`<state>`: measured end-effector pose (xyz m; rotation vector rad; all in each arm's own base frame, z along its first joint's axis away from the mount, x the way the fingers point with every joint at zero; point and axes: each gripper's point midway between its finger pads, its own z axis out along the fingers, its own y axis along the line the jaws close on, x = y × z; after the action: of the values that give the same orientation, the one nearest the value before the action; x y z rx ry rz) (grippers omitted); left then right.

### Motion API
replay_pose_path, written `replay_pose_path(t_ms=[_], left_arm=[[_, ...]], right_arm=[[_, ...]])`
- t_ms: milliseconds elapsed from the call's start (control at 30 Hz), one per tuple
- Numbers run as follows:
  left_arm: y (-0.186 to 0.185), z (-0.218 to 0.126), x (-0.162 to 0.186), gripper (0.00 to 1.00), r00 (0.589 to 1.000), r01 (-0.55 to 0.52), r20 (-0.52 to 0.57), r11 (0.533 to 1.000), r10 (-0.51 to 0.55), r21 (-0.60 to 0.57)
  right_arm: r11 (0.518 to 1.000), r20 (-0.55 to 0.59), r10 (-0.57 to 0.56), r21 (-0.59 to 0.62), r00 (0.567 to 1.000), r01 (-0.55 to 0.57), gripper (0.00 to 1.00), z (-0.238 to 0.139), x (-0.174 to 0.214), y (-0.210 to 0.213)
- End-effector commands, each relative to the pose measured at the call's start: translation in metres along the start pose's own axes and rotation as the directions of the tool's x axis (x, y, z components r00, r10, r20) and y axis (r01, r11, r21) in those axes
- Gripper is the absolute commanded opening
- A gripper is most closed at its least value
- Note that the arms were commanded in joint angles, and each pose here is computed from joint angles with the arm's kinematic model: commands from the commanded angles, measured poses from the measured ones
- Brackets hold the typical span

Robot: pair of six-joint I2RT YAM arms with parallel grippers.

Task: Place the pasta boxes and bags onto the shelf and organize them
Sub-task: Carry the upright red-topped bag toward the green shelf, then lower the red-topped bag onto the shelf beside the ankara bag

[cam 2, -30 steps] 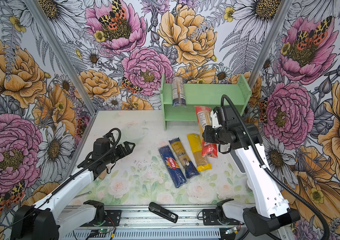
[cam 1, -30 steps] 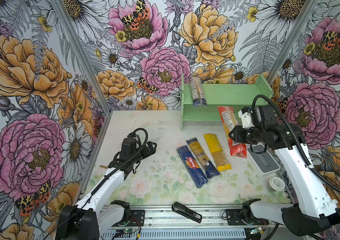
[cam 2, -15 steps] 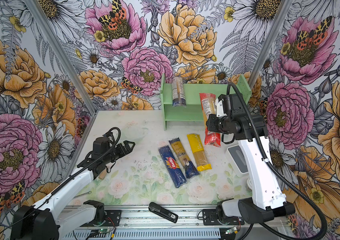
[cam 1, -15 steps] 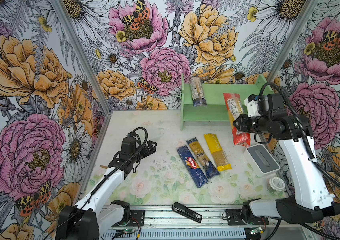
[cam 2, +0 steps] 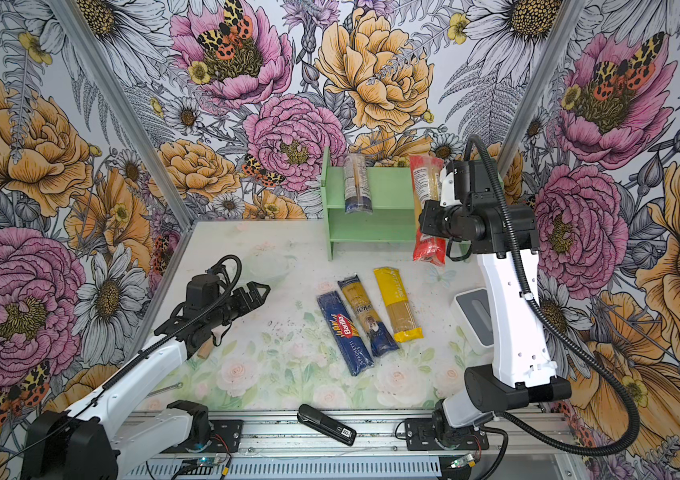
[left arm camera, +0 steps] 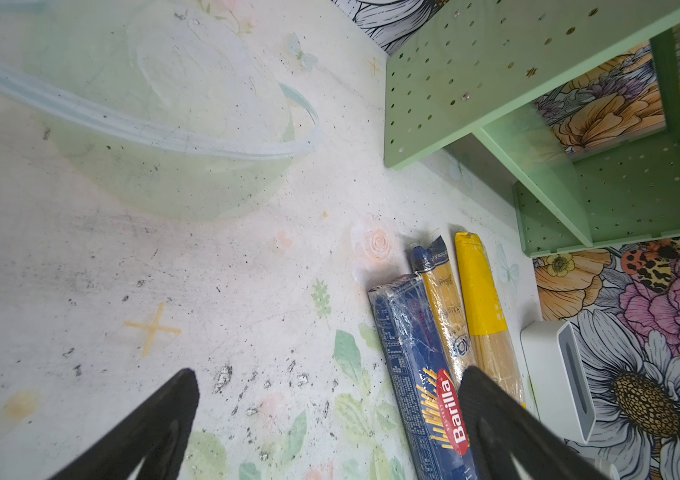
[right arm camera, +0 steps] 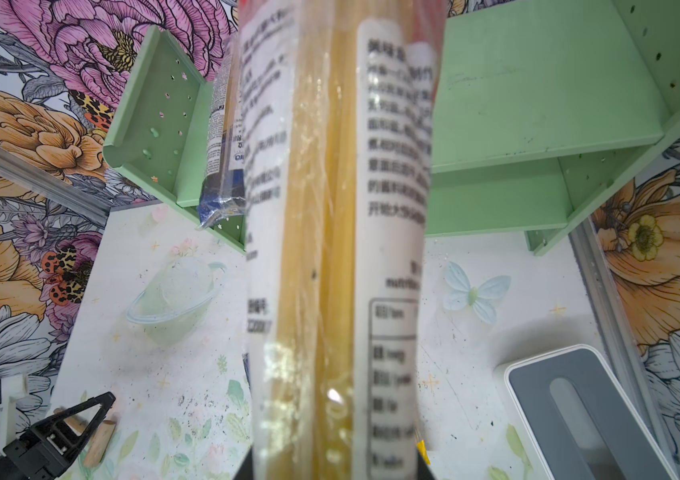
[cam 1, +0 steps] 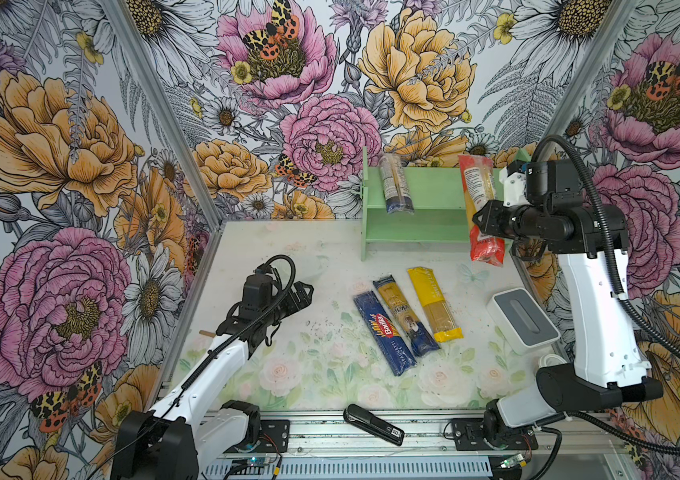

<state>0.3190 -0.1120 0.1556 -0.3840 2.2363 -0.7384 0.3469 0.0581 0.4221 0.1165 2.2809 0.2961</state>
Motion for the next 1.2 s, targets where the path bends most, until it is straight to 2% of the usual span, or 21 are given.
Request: replay_pose_path(t_ms=[0,500,1167], left_arm=[[-0.011,-0.007,-0.007,0.99,0.999,-0.033,0.022,0.999,0.033,0.025],[-0.010,-0.013,-0.006,0.99,0.999,-0.031,0.031,0.999,0.030,0.018],[-0.008,-0.016,-0.004,0.99,0.999,-0.023,0.039,1.000,0.022,0.018]], right_arm=[[0.999,0.220,-0.028,-0.029,0.975,0.035,0.00,-0.024,-0.055,0.010],[0.993,0.287,-0.109,-0.018,0.952,0.119,0.00,0.014,-0.106,0.013],[0.986,0.313,-0.162,0.020,0.936,0.164,0.00,0.073,-0.132,0.005]])
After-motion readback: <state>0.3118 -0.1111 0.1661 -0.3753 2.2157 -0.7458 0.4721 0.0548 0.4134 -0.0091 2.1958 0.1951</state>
